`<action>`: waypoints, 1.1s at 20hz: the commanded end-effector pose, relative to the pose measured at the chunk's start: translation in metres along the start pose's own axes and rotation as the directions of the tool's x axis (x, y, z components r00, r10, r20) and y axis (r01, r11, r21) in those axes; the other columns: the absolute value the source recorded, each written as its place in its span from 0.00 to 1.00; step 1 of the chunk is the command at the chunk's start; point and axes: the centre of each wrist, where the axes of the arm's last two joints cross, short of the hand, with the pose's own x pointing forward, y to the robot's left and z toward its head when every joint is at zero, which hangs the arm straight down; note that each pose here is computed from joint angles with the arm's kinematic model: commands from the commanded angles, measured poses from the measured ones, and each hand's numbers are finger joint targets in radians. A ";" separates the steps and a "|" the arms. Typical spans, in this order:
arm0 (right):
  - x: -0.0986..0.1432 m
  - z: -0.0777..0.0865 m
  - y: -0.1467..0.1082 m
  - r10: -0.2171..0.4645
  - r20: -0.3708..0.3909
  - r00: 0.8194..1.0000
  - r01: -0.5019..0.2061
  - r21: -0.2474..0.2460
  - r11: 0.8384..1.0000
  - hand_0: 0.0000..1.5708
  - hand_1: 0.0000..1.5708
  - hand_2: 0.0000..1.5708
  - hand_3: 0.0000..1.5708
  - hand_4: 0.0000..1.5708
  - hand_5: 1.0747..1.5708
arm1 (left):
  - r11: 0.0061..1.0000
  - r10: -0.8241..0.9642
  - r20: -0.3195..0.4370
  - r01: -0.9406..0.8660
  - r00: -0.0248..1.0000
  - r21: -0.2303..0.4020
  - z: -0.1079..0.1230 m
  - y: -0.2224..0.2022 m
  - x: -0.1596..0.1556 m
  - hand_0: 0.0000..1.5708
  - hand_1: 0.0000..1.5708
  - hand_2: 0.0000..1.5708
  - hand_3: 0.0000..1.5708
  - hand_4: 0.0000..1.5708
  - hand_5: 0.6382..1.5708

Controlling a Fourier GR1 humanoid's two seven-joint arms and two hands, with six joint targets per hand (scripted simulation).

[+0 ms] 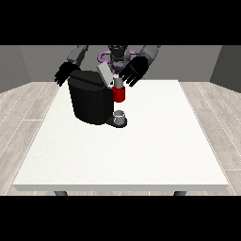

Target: Insert the coffee pod into the coffee machine and close the lid

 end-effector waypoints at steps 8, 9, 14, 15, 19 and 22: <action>-0.001 0.006 0.001 -0.013 0.003 1.000 0.013 0.000 1.000 0.00 0.00 0.00 0.00 0.31 1.00 | 1.000 -0.015 0.020 0.015 1.000 -0.013 0.000 -0.018 -0.001 0.76 0.76 0.81 0.76 0.32 1.00; 0.008 0.000 -0.010 -0.009 0.030 1.000 0.009 -0.017 1.000 0.00 0.00 0.00 0.00 0.32 1.00 | 1.000 -0.004 0.011 0.004 1.000 -0.012 0.002 0.007 -0.008 0.76 0.76 0.81 0.76 0.33 1.00; 0.008 -0.004 -0.006 -0.009 0.041 0.999 0.010 -0.023 1.000 0.00 0.00 0.00 0.00 0.29 1.00 | 0.999 -0.032 0.011 0.032 0.999 -0.003 -0.003 0.010 0.003 0.75 0.75 0.79 0.76 0.31 1.00; -0.007 0.005 -0.011 -0.026 0.003 1.000 0.026 -0.007 1.000 0.00 0.00 0.00 0.00 0.28 1.00 | 0.999 -0.021 -0.011 0.021 1.000 -0.025 -0.004 -0.017 0.008 0.75 0.75 0.80 0.75 0.31 1.00; -0.001 0.003 -0.010 -0.017 0.011 1.000 0.017 -0.032 0.999 0.00 0.00 0.00 0.00 0.28 1.00 | 0.999 -0.015 -0.008 0.014 1.000 -0.044 0.000 -0.015 -0.007 0.80 0.80 0.82 0.75 0.31 1.00; -0.005 0.003 -0.007 -0.011 0.015 1.000 0.011 -0.005 1.000 0.00 0.00 0.00 0.00 0.28 1.00 | 0.999 -0.006 -0.023 0.006 1.000 -0.035 -0.006 -0.006 0.007 0.78 0.78 0.81 0.74 0.31 1.00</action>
